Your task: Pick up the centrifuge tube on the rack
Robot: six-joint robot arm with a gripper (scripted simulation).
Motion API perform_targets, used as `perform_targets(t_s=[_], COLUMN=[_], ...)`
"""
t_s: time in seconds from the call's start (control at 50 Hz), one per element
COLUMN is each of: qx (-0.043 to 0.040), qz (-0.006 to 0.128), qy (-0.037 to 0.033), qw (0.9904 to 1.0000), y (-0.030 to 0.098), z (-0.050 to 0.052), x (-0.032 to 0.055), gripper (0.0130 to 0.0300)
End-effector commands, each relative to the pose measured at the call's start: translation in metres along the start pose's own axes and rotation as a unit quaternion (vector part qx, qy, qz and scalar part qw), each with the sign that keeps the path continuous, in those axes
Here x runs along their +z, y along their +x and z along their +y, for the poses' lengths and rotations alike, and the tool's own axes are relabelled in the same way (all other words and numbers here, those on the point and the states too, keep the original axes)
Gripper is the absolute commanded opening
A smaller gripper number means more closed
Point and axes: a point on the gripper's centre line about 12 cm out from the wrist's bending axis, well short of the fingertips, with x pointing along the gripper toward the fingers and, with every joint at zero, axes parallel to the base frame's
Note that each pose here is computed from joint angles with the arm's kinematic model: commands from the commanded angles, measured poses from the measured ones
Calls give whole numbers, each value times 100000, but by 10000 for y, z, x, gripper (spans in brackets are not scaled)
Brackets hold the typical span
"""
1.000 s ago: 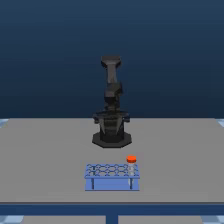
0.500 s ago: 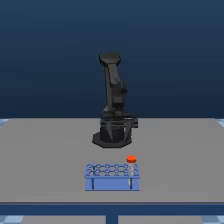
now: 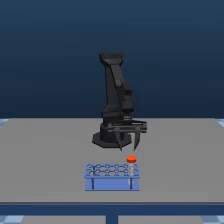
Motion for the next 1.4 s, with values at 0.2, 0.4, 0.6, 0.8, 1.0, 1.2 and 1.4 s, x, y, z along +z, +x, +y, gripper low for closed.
perform_targets(t_s=[0.2, 0.4, 0.6, 0.8, 1.0, 1.2, 1.4], qx=[538, 674, 739, 728, 679, 682, 681], qz=[1082, 1560, 1781, 1766, 1573, 1593, 1581], qy=[-1419, -1616, -1707, -1702, -1621, -1630, -1624], qw=[99983, 99973, 99967, 99967, 99972, 99972, 99972], y=[95, 142, 167, 172, 164, 186, 209], z=[94, 130, 146, 145, 130, 130, 128], x=[41, 56, 57, 45, 19, -18, -64], gripper=[300, 300, 300, 300, 300, 300, 300])
